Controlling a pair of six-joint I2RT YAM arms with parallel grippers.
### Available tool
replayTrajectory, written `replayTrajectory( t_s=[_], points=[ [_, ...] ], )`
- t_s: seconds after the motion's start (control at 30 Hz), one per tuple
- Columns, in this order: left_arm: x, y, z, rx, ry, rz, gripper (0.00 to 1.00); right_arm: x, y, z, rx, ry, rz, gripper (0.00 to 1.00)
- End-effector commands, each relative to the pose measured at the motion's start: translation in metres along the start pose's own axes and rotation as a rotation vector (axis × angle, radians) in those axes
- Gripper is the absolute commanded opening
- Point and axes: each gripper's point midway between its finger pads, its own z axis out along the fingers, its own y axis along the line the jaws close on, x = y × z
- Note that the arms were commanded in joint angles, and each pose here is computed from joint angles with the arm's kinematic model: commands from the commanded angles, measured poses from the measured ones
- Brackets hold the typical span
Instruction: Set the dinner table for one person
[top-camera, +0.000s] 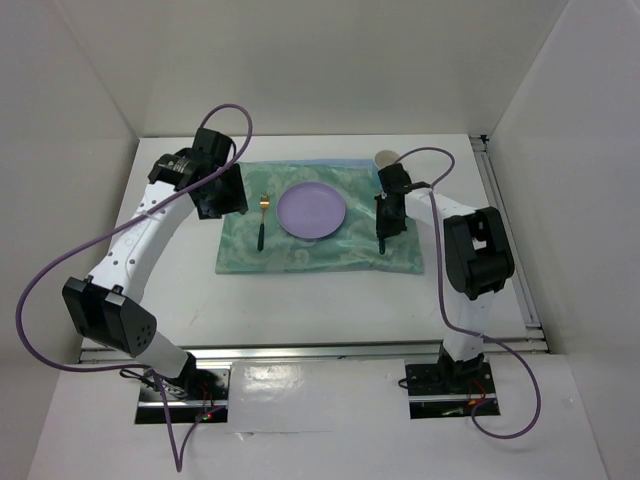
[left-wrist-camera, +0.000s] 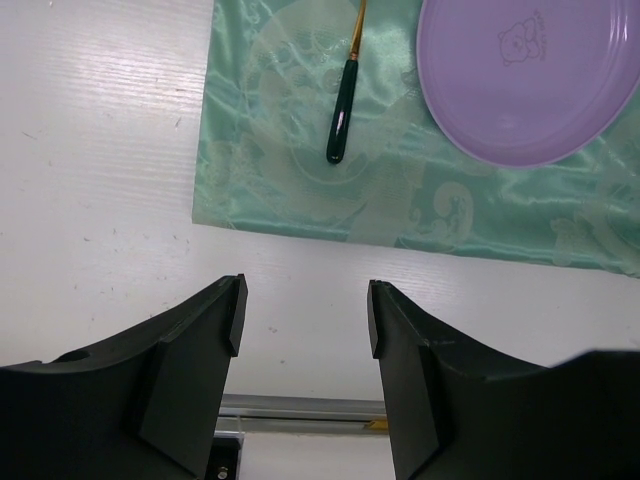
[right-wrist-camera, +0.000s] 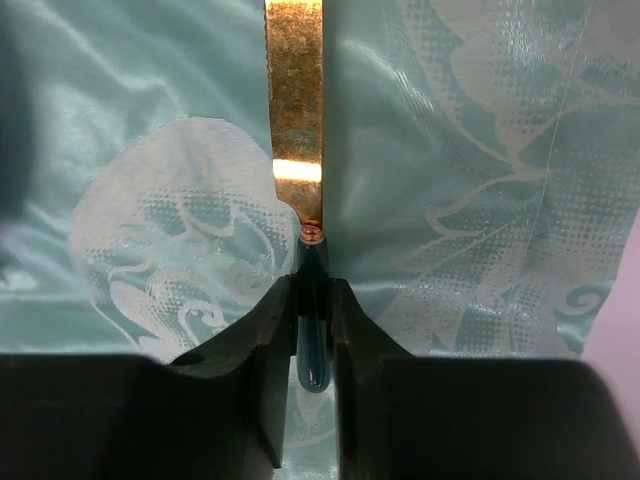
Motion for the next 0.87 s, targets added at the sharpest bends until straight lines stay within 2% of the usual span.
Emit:
replayTrajectory(
  t_s=[0.0,0.03,0.17,0.23,0.27,0.33,0.4,0.6,0.83],
  points=[
    [-0.005,0.003,0.001,-0.007,-0.017,0.008,0.68,-0.010,-0.006,0.006,0.031,-0.042,0.051,0.15],
    [-0.005,0.003,0.001,-0.007,-0.017,0.008,0.68,-0.010,-0.006,0.006,0.031,-0.042,0.051,0.29],
    [-0.005,0.003,0.001,-0.007,-0.017,0.008,0.68,-0.017,-0.004,-0.001,0.026,-0.057,0.052,0.65],
    [-0.005,0.003,0.001,-0.007,-0.017,0.008,0.68,-0.022,-0.005,-0.012,0.035,-0.072,0.062,0.70],
    [-0.006,0.003,-0.003,-0.002,-0.027,0.006,0.68,-0.029,-0.006,-0.027,0.040,-0.100,0.064,0.78],
    [-0.006,0.003,-0.003,-0.002,-0.027,0.006,0.68,-0.041,-0.008,-0.048,0.052,-0.139,0.068,0.86],
    [-0.008,0.004,-0.005,-0.010,-0.032,0.006,0.68,-0.049,-0.013,-0.082,0.074,-0.189,0.097,0.98],
    [-0.017,0.003,-0.017,-0.001,-0.069,0.009,0.68,-0.046,-0.065,-0.163,0.188,-0.302,0.300,1.00],
    [-0.020,-0.003,-0.026,0.045,-0.086,0.004,0.68,-0.020,-0.097,-0.212,0.223,-0.371,0.354,1.00]
  ],
)
